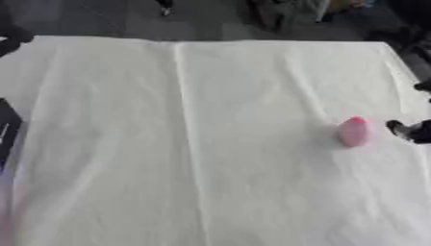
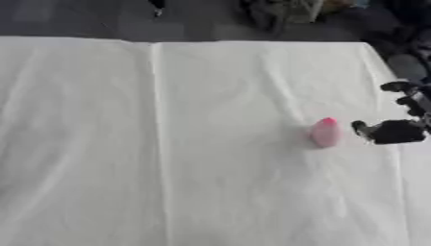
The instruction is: Pick up the objects with one hand, pass them to the other hand, and then place them into the box on the other side of the table.
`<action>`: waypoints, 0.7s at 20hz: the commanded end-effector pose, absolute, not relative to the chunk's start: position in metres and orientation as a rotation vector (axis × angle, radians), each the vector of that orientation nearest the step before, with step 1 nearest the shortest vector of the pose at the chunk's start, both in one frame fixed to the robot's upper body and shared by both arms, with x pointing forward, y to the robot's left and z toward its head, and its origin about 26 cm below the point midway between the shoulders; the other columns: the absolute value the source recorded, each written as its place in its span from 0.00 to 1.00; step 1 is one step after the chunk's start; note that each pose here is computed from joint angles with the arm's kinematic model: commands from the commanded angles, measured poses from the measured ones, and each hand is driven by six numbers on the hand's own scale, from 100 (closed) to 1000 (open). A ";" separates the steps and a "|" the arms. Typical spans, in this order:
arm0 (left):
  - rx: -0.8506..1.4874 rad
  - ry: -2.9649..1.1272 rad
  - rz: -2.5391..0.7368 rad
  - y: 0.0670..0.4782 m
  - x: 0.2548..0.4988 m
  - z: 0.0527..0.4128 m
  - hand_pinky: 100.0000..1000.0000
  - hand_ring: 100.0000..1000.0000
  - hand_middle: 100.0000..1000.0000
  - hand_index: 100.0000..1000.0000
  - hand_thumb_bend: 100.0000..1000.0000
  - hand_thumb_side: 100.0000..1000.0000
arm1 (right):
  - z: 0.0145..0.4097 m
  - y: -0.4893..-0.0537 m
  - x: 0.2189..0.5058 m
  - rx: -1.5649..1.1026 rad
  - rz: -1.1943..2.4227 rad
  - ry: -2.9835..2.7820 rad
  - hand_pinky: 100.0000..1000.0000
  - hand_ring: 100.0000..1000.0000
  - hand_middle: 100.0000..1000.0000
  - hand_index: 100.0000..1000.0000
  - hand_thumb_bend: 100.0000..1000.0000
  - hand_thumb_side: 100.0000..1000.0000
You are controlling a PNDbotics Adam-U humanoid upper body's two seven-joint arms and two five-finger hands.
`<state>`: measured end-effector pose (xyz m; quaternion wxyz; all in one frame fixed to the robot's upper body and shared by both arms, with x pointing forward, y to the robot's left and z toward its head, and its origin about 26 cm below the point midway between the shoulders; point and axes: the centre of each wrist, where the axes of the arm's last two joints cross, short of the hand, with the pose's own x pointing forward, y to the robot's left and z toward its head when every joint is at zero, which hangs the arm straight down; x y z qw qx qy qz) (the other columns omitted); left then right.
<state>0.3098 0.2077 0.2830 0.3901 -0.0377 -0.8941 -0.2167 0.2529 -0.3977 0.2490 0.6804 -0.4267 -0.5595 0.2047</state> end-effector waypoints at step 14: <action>-0.160 -2.303 -0.539 0.212 0.305 0.303 0.96 1.00 0.59 0.84 0.07 0.88 | 0.265 -0.423 0.270 -0.939 0.526 -1.179 0.88 0.90 0.92 0.88 0.28 0.01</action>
